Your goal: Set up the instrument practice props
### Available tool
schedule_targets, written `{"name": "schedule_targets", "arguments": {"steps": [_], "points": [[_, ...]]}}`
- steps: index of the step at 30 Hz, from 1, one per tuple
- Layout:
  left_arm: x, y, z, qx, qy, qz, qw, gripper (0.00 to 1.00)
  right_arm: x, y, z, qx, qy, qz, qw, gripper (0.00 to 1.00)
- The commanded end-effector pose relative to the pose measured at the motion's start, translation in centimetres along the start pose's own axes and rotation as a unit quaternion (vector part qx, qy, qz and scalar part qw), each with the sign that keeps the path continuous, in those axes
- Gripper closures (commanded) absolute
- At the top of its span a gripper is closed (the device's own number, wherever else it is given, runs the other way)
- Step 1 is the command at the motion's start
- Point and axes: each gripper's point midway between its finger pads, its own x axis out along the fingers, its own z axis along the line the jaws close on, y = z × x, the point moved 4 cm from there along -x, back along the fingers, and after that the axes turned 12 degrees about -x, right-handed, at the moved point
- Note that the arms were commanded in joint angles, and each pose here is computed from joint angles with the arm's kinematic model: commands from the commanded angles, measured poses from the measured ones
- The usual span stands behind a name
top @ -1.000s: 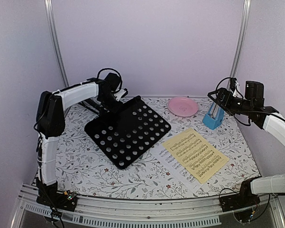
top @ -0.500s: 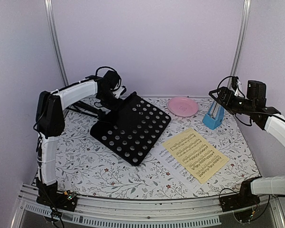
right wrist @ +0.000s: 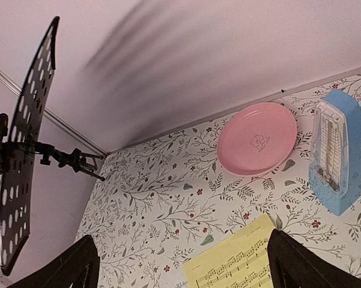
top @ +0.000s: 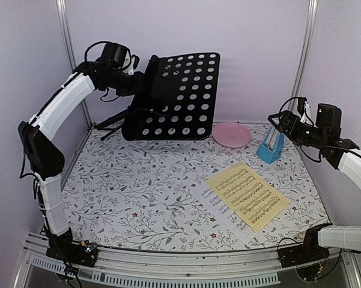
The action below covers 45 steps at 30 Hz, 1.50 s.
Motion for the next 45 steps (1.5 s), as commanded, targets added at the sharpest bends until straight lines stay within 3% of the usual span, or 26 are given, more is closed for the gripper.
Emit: {"name": "schedule_targets", "arguments": {"steps": [1,11,17,24,35,45], "points": [[-13.2,-9.9,-5.3,-0.057,0.134,-0.225,0.963,1.00,-1.0,-0.9,0.1,-0.011,0.009,-0.036,0.999,0.01],[-19.6,-12.5,-5.4,-0.229,0.192,-0.306,0.904,1.00,-0.7,-1.0,0.9,-0.025,-0.034,-0.056,0.998,0.01],[-23.0,-12.5,-6.2,-0.276,0.284,-0.345,0.851,1.00,0.6,-1.6,3.4,-0.041,-0.086,-0.068,0.993,0.01],[-25.4,-11.7,-7.1,-0.297,0.316,-0.398,0.809,1.00,2.4,-3.4,8.7,-0.057,-0.165,-0.086,0.981,0.01],[-24.8,-9.9,-7.3,-0.355,0.309,-0.458,0.754,1.00,-1.2,-7.3,18.9,-0.015,-0.254,-0.178,0.951,0.01],[-24.1,-8.9,-6.4,-0.399,0.293,-0.485,0.721,1.00,0.2,-9.8,23.9,-0.010,-0.280,-0.208,0.937,0.01]]}}
